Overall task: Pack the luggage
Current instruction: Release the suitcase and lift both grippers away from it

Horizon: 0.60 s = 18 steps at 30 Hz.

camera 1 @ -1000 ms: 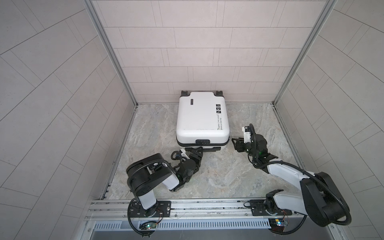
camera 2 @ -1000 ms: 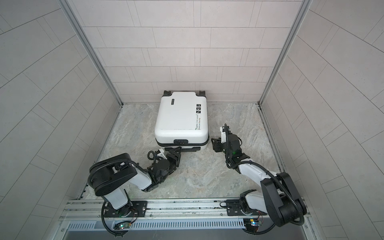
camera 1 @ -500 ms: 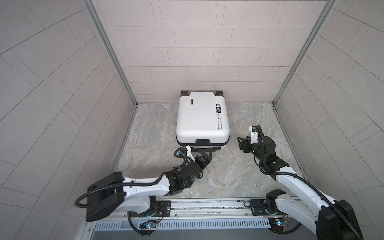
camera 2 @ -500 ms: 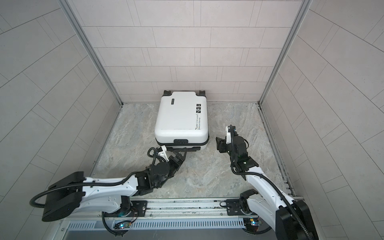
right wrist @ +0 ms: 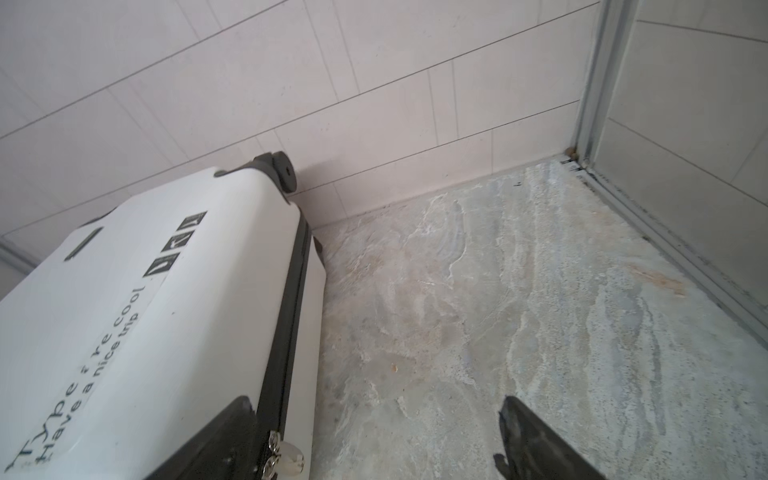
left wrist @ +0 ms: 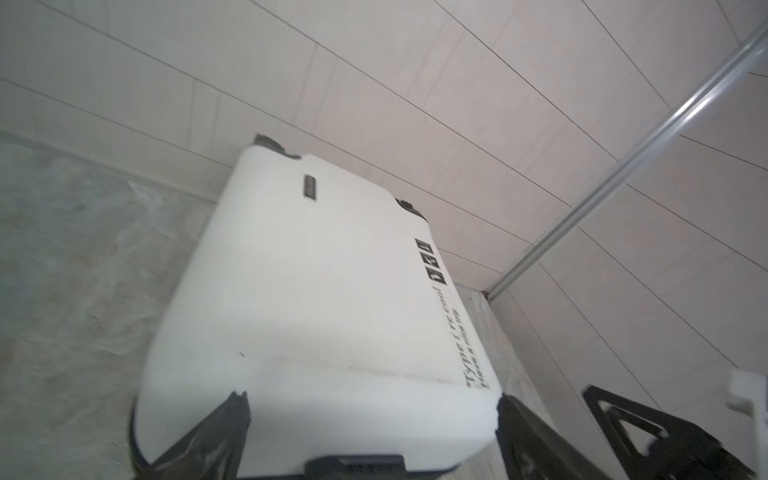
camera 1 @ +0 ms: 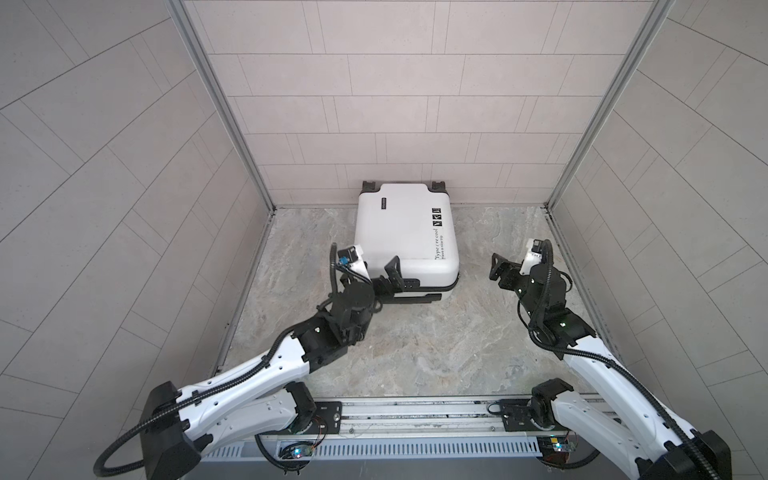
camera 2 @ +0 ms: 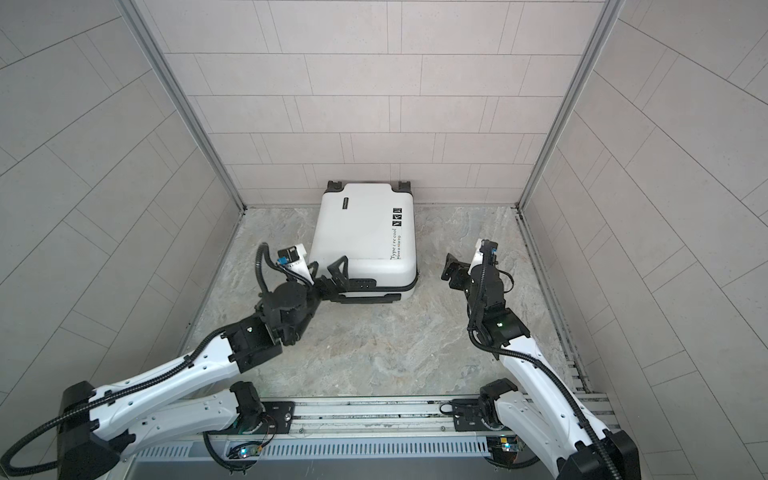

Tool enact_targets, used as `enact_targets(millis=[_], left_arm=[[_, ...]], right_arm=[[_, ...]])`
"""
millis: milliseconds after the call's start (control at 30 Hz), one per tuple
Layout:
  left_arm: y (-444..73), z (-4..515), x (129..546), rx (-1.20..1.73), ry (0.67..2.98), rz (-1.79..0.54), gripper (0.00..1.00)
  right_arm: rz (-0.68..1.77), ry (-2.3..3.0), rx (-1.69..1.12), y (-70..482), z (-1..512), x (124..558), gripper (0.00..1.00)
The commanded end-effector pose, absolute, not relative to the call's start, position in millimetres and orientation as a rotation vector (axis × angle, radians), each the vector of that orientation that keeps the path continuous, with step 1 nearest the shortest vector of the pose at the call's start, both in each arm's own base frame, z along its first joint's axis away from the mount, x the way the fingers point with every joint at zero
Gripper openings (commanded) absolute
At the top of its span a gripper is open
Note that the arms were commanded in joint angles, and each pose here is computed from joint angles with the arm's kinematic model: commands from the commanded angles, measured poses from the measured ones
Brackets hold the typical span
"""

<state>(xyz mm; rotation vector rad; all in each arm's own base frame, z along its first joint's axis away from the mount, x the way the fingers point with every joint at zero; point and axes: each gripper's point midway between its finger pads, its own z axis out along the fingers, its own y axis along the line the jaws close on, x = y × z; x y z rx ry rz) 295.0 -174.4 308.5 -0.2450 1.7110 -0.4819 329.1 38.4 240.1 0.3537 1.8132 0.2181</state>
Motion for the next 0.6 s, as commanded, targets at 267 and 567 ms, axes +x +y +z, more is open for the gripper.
enact_targets(millis=[267,567], left_arm=[[-14.9,293.6,352.7,-0.436,1.688,0.026,0.99],[66.2,178.2,343.7,-0.588,1.786,0.346,0.99]], right_arm=[[-0.22,1.855,0.22,13.5,272.1,380.0,0.97],[-0.533,1.946,0.377,-62.9,187.8,370.3,0.97]])
